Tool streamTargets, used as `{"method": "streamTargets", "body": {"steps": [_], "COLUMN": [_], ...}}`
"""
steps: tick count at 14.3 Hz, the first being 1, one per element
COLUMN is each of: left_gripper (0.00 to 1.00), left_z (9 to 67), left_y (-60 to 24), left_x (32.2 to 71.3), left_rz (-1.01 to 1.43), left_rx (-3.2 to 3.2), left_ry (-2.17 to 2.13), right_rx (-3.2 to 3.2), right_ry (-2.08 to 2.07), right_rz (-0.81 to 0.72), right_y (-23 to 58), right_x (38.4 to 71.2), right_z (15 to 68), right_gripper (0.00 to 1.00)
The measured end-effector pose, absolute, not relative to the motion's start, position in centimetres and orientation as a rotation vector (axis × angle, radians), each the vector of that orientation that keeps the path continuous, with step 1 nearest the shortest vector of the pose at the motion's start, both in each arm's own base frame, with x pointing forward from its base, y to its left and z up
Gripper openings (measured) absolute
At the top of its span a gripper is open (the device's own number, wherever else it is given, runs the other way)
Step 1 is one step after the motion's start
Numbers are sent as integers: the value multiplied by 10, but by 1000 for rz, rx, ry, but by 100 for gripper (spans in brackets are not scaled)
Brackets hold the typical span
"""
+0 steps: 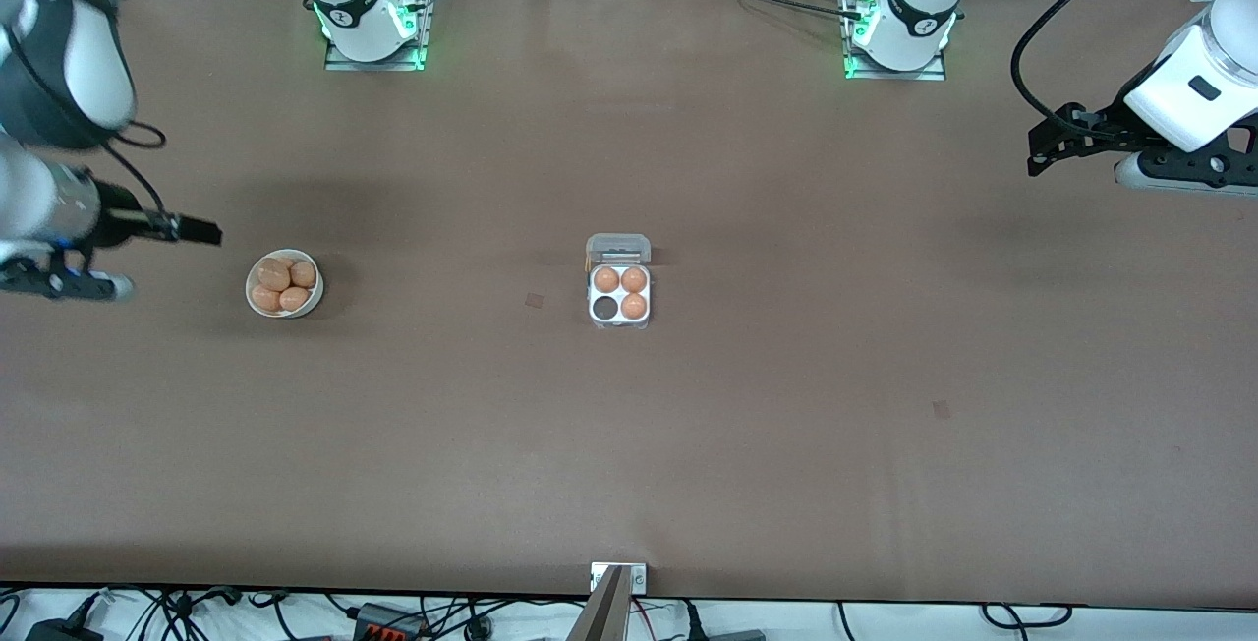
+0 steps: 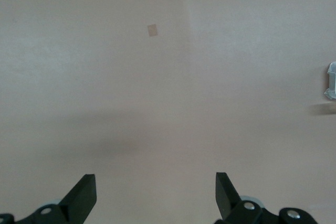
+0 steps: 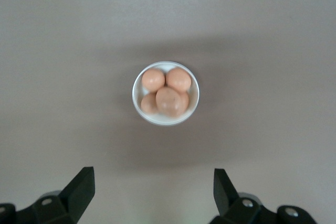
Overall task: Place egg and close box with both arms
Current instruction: 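Reach the right gripper over the white bowl of eggs, then lower the right gripper and grasp one brown egg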
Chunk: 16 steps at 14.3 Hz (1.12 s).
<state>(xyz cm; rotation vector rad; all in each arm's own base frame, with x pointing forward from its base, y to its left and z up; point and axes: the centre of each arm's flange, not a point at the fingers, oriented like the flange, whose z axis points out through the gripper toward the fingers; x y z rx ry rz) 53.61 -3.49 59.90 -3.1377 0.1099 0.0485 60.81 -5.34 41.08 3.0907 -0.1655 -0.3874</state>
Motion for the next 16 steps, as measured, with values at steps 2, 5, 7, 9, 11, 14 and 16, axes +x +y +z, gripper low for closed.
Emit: {"method": "streamTargets", "body": {"steps": [2, 5, 7, 9, 11, 14, 16], "left_gripper": [100, 100, 100, 100, 100, 100, 100], "left_z": [599, 599, 599, 599, 599, 599, 599], "left_y": [-35, -35, -35, -35, -35, -35, -35], "left_x": [536, 536, 536, 536, 536, 536, 536], "left_rz": [49, 50, 51, 51, 51, 51, 51], "left_rx": [-3138, -3138, -3138, -3138, -3138, -3138, -3138], "left_ry": [110, 110, 110, 111, 110, 111, 111], "right_rx": [3076, 3067, 3060, 3055, 3055, 3062, 3066], "right_ry": [-181, -207, -218, -224, -220, -205, -202], "right_rz": [-447, -538, -596, -637, -645, -620, -599], "right_y": [-65, -77, -82, -85, -84, -85, -85], "right_x": [614, 615, 614, 614, 614, 618, 621], "right_z": [373, 336, 309, 291, 288, 295, 301], "right_gripper": [100, 100, 100, 100, 100, 100, 100]}}
